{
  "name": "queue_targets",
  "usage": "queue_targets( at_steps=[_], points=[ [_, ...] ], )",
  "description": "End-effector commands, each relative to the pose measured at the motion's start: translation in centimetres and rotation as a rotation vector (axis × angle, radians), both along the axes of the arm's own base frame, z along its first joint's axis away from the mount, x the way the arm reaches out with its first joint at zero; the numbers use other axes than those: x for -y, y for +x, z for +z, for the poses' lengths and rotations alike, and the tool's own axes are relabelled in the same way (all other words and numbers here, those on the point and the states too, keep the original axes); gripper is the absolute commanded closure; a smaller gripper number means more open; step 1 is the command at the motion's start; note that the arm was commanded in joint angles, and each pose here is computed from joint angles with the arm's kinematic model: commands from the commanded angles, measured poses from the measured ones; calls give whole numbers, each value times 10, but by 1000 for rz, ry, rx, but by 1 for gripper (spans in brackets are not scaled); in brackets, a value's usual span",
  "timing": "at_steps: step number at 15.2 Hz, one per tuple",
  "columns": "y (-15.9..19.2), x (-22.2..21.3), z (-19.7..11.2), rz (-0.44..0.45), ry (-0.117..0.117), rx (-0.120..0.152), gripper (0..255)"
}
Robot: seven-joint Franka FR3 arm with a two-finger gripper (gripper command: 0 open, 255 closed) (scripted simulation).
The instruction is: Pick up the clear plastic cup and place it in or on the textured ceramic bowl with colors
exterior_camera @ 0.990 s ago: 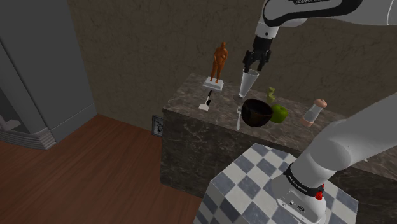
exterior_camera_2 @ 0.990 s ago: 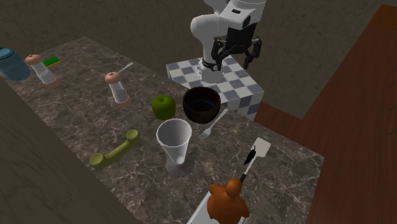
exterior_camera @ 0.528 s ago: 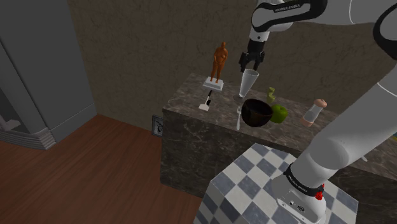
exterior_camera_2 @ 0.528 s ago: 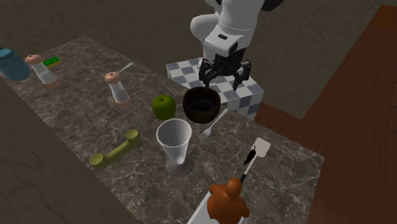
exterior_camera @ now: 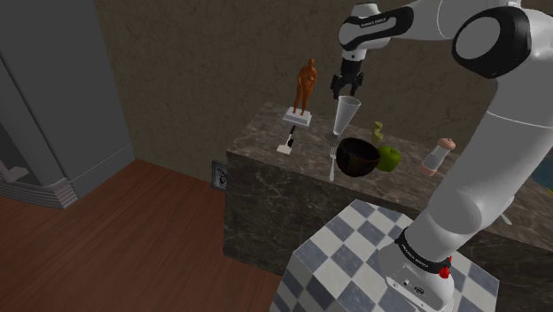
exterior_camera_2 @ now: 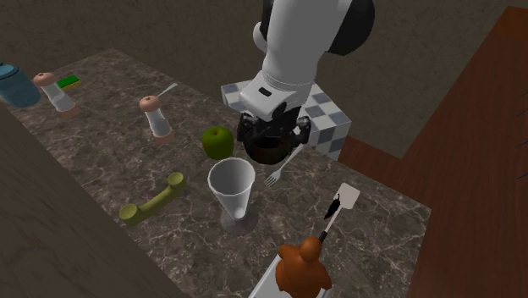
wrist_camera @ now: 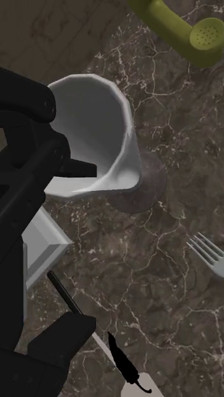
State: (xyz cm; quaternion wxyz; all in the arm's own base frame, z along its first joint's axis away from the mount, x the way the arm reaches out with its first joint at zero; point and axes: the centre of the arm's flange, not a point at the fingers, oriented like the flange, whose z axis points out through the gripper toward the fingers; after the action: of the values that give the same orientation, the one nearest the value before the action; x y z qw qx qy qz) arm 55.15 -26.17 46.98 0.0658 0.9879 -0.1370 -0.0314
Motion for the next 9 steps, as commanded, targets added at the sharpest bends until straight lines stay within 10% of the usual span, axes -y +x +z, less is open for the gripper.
queue_targets(
  at_steps=[1,9],
  points=[
    [16,17,-7,-8,-12,-4,0],
    [30,43,-41,-16,-25,-9,0]
  ],
)
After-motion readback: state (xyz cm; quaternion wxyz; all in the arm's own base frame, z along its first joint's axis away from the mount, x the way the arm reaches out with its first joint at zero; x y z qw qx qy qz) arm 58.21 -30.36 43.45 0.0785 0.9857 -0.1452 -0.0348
